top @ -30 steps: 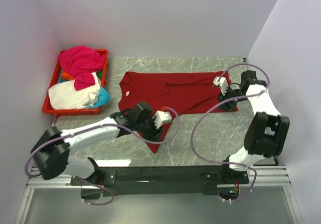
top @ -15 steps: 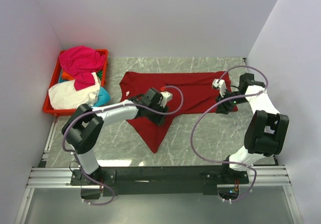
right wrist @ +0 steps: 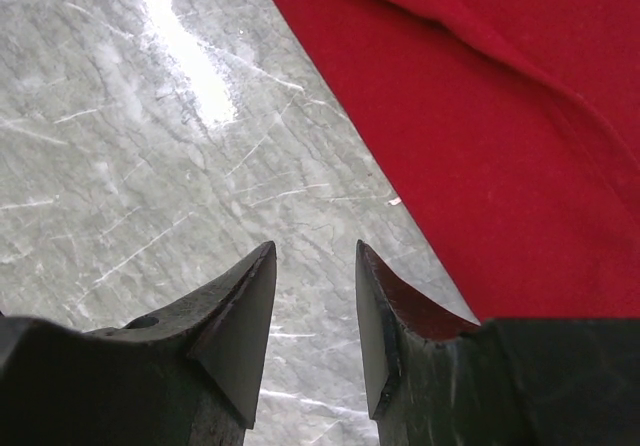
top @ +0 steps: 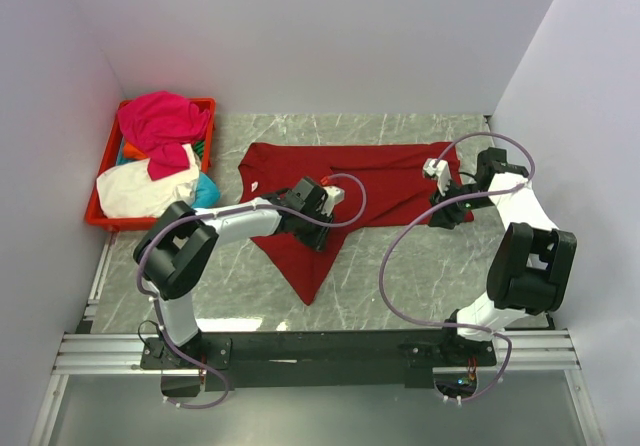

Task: Fold and stack the t-shirts
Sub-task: Fold the tshirt

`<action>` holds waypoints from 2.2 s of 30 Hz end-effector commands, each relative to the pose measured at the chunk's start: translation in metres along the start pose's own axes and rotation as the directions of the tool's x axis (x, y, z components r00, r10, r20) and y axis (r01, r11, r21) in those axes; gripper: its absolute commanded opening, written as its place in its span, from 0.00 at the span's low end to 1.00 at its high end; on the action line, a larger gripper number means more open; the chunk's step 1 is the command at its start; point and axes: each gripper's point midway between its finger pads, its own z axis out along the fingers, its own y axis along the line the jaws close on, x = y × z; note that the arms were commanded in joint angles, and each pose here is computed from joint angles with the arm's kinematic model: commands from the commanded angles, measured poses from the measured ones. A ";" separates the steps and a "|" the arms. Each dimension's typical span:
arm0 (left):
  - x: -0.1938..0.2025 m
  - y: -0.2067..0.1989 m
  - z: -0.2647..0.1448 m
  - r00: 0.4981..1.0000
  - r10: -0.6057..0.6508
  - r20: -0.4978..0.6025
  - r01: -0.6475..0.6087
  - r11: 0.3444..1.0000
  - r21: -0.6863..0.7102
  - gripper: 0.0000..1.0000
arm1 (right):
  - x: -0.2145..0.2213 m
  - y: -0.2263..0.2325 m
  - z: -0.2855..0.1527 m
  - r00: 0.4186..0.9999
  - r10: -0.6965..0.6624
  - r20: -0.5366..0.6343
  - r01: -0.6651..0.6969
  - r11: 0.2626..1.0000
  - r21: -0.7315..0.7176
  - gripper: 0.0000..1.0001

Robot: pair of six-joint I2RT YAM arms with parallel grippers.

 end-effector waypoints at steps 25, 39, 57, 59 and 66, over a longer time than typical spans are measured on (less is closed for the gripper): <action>-0.015 -0.119 -0.062 0.923 0.351 0.155 -0.384 0.830 0.404 0.51 | -0.005 -0.003 -0.014 1.000 -0.010 0.019 0.009 0.999 0.048 0.43; 0.101 -0.064 -0.077 0.622 0.783 0.012 -0.772 0.610 0.179 0.46 | -0.011 -0.017 -0.019 0.997 -0.076 0.026 0.074 0.996 0.059 0.43; 0.123 -0.066 -0.032 0.569 0.819 -0.071 -0.799 0.571 0.186 0.42 | -0.002 -0.010 -0.017 0.998 -0.064 0.009 0.064 0.997 0.050 0.43; 0.124 -0.062 -0.030 0.568 0.818 -0.085 -0.800 0.574 0.174 0.30 | 0.000 -0.012 -0.019 0.998 -0.065 0.000 0.065 0.996 0.057 0.43; 0.108 -0.060 -0.048 0.565 0.824 -0.037 -0.819 0.566 0.095 0.01 | 0.008 -0.035 -0.030 0.994 -0.094 -0.061 0.101 0.986 0.135 0.43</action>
